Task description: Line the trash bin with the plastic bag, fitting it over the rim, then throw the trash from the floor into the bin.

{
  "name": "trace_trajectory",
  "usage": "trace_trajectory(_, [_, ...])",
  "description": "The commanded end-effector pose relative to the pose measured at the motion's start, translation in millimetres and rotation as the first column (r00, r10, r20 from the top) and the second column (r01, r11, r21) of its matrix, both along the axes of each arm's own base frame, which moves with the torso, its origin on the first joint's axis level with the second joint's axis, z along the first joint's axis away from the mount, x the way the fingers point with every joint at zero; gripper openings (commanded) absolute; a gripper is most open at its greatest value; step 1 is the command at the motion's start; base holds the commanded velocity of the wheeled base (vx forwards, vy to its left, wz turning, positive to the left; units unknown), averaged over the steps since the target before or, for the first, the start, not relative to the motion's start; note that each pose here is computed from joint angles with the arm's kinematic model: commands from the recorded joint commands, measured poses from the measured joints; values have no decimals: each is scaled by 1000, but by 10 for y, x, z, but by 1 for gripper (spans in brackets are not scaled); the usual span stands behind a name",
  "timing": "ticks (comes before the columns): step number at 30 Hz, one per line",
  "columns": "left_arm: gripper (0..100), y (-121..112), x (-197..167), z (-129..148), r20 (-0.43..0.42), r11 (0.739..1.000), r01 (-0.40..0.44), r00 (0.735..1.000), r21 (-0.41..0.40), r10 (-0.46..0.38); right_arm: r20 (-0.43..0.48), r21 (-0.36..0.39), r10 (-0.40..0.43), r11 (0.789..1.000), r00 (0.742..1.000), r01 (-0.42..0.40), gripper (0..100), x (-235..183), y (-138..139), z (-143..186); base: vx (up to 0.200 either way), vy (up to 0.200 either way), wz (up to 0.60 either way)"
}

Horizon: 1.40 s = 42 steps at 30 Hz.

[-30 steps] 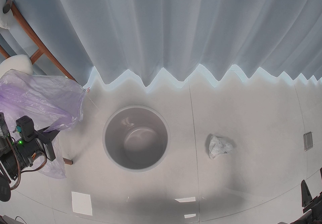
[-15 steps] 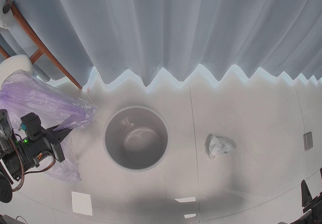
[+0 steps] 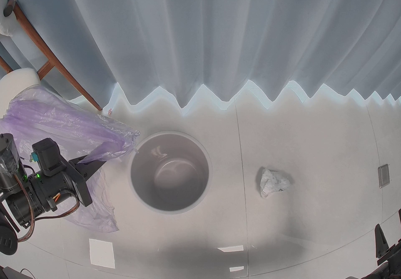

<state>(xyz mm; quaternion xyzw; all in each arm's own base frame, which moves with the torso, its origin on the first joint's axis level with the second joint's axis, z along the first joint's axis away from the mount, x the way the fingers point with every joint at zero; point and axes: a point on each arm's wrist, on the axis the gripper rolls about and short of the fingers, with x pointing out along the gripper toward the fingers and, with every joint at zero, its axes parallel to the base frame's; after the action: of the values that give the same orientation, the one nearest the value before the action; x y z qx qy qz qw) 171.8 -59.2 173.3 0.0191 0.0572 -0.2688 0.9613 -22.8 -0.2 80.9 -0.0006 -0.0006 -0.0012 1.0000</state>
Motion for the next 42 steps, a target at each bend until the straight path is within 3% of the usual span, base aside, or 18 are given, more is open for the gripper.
trace_trajectory(1, [0,-64,-10,-9,-5,999,35,999,1,-35,0,0,1,1000,1000,-1,100,0,0,-53,0,0,0])
trace_trajectory(12, [0,-284,60,107,31,992,124,992,-6,-124,0,0,1,1000,1000,-1,100,0,0,-53,0,0,0])
trace_trajectory(21, [0,-540,146,120,37,993,122,992,1,-122,0,0,1,1000,1000,-1,100,0,0,-53,0,0,0])
trace_trajectory(32, [0,-672,186,295,103,987,159,982,-17,-156,0,0,1,1000,1000,-1,100,0,0,-53,0,0,0])
trace_trajectory(42, [0,-836,77,316,106,982,188,977,-28,-184,0,0,1,1000,1000,-1,100,0,0,-53,0,0,0])
